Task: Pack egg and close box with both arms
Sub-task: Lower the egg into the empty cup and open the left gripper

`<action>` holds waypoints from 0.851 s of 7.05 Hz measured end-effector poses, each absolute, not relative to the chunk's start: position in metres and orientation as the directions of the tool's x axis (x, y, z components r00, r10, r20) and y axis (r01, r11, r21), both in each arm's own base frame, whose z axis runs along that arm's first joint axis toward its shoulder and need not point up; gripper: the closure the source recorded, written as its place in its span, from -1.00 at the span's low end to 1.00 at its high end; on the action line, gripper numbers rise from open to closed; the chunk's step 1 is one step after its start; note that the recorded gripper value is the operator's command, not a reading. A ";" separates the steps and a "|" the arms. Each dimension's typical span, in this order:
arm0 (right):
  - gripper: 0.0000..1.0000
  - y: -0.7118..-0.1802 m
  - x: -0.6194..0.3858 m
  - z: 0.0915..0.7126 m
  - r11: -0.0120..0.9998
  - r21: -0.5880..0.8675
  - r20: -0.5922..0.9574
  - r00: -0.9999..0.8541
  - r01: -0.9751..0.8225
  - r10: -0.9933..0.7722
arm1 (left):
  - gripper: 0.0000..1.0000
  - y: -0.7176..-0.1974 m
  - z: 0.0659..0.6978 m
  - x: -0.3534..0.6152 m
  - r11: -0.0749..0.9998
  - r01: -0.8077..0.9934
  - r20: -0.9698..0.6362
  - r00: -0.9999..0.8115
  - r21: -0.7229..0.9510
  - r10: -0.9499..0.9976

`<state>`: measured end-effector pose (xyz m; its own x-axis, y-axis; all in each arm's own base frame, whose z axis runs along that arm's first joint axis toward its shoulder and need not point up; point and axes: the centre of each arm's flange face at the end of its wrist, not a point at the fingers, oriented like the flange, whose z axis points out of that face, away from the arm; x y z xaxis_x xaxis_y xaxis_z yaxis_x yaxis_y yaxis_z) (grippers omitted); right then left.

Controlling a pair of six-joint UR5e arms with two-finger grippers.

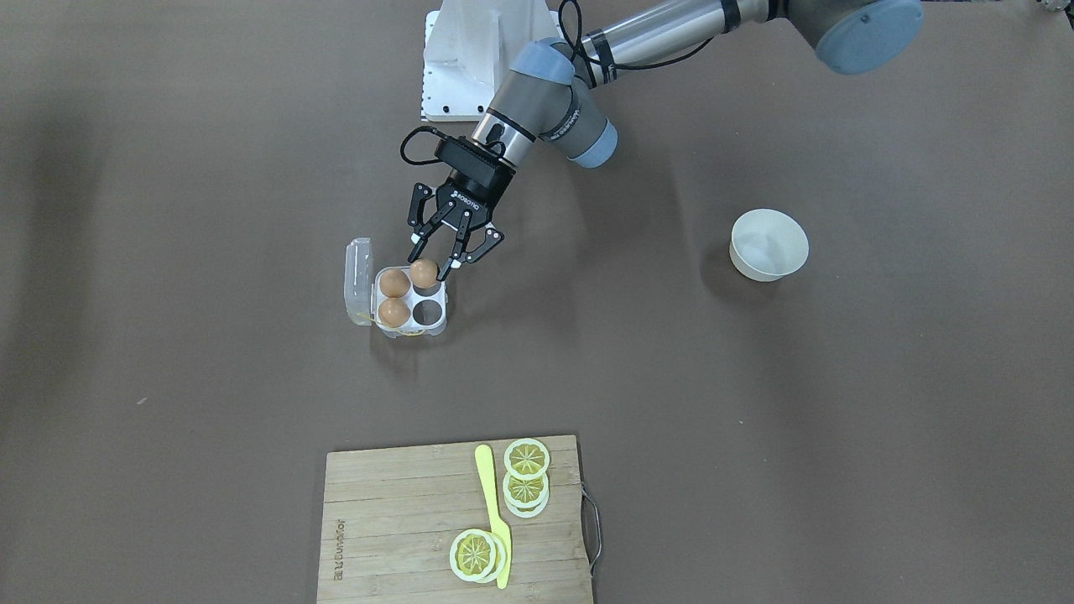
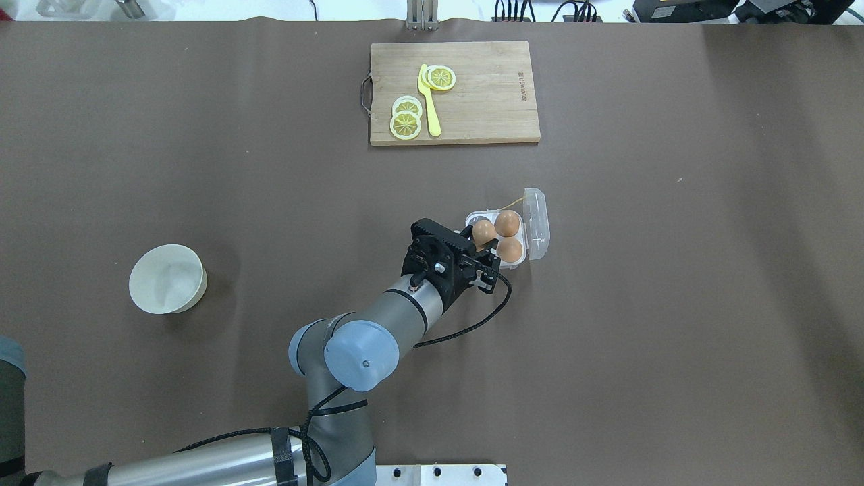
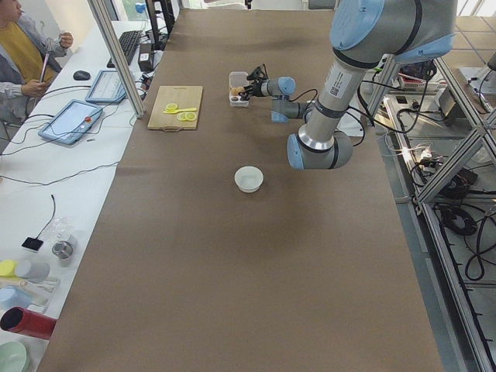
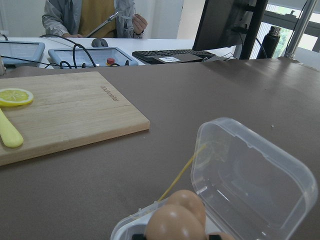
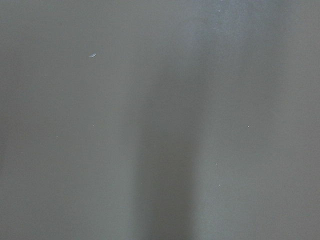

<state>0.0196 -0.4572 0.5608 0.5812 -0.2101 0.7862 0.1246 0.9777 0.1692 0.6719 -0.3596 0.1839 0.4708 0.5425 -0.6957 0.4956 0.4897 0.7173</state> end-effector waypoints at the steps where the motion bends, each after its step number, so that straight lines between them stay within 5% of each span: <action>1: -1.00 -0.457 0.020 0.561 0.978 0.169 0.786 0.581 0.125 -0.210 | 0.25 -0.357 0.184 0.672 0.492 0.495 -0.696 0.466 0.716 0.546; 3: -1.00 -0.457 0.020 0.561 0.978 0.170 0.786 0.581 0.125 -0.211 | -0.38 -0.352 0.180 0.672 0.494 0.503 -0.703 0.450 0.709 0.551; 4: -1.00 -0.457 0.020 0.560 0.977 0.171 0.786 0.581 0.125 -0.212 | -0.49 -0.352 0.180 0.671 0.494 0.508 -0.706 0.445 0.705 0.550; 5: -1.00 -0.458 0.020 0.560 0.977 0.172 0.786 0.581 0.125 -0.213 | -0.93 -0.351 0.178 0.671 0.495 0.513 -0.710 0.441 0.702 0.549; 6: -1.00 -0.458 0.020 0.560 0.977 0.173 0.786 0.581 0.125 -0.213 | -0.93 -0.351 0.177 0.671 0.495 0.515 -0.711 0.440 0.700 0.549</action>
<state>0.0195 -0.4578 0.5597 0.5807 -0.2131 0.7858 0.1245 0.9770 0.1730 0.6709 -0.3515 0.1773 0.4397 0.5485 -0.7112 0.5152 0.4946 0.7000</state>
